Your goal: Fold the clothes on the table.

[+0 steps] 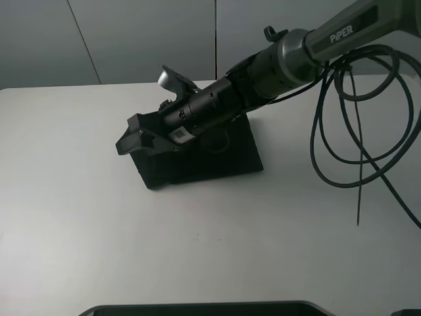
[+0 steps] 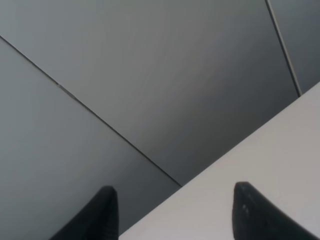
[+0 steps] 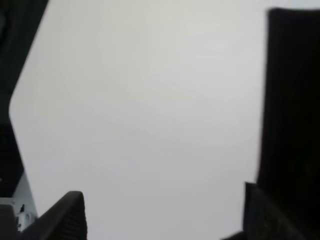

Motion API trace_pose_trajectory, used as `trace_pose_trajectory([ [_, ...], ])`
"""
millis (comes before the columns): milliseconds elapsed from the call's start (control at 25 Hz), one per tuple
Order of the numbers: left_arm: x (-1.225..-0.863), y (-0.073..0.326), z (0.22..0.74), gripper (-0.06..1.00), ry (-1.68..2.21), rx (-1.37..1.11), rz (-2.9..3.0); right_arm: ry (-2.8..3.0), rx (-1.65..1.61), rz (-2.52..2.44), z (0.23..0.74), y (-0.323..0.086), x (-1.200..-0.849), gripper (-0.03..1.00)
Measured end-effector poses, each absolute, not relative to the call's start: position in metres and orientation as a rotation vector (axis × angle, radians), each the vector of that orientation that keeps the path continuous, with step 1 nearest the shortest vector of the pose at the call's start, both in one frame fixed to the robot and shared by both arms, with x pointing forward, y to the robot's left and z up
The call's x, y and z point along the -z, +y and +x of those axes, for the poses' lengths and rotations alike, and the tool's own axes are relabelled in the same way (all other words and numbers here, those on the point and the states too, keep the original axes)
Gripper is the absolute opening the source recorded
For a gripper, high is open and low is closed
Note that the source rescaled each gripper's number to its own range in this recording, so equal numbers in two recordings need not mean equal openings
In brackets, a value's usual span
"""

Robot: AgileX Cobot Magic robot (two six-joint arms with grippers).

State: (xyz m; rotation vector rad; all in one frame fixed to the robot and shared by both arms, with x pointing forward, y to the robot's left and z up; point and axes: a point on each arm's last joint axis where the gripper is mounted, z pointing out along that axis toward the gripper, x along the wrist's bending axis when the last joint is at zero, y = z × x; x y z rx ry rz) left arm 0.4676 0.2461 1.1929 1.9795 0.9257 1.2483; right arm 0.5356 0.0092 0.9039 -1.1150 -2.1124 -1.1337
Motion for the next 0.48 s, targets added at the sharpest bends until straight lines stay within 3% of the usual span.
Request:
trace_pose_trajectory([
  [320,-1.224,0.266,0.416,0.66,0.901,-1.377,1.879,-2.377,1.270,-0.928,0.526,-0.006,-0.990,0.71],
  [480,-1.234,0.276,0.387,0.66,0.960,-1.366,1.785,-2.626,1.246,-0.913,0.519,-0.027,-1.027,0.60],
])
